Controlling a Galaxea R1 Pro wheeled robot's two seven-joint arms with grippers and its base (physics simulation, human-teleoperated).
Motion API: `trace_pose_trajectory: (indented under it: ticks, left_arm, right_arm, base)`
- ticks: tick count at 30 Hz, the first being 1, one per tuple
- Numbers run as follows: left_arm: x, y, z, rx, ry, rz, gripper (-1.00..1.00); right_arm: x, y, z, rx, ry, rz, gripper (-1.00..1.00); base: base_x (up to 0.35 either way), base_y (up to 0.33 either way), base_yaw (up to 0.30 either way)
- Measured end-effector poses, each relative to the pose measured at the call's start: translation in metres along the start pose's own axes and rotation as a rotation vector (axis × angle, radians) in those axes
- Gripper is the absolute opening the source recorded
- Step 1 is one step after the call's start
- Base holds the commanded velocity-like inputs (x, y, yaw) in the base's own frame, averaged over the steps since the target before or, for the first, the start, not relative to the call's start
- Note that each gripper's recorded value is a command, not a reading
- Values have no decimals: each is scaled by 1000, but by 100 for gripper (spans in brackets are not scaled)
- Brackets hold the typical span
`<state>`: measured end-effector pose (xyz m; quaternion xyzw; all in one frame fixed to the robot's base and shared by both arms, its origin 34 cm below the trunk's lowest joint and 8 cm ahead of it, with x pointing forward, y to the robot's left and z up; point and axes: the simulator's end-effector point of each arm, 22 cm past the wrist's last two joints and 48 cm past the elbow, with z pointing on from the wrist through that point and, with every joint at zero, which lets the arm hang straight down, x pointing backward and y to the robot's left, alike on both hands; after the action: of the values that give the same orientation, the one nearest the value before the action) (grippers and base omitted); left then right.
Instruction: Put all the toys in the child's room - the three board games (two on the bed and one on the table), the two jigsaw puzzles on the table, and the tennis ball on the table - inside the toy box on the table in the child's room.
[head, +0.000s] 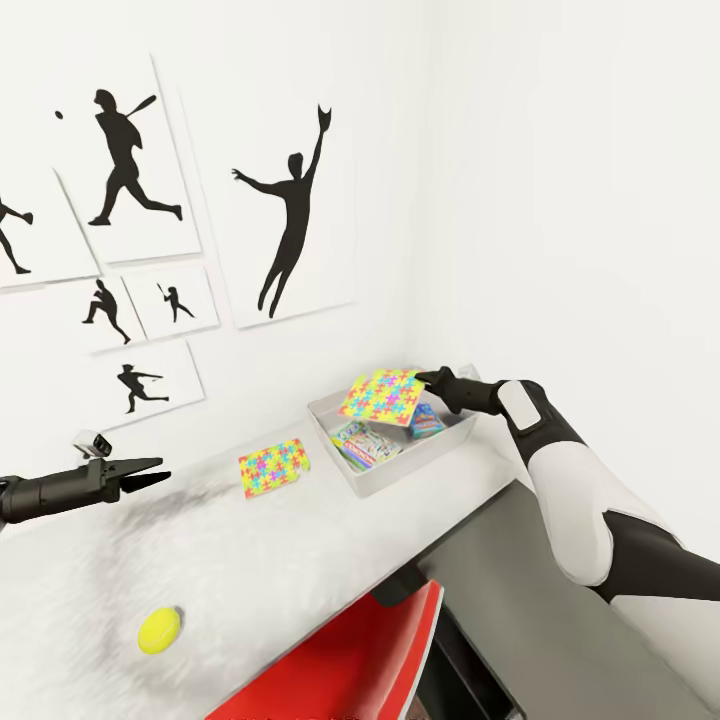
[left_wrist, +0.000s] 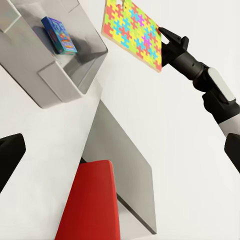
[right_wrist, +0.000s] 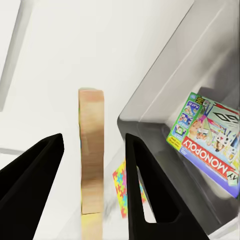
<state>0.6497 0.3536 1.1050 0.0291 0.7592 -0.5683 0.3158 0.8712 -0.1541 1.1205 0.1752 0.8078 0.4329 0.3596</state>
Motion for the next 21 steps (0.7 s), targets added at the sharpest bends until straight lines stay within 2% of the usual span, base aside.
trace_pose_trajectory:
  ticks: [9, 21]
  left_arm:
    - [5, 6, 9, 11, 6, -20, 100]
    - [10, 16, 13, 6, 13, -38, 100]
  right_arm:
    - [-10, -8, 7, 8, -59, -12, -100]
    - [-14, -20, 14, 20, -99, -18, -100]
  base:
    - [0, 0, 0]
    - [0, 0, 0]
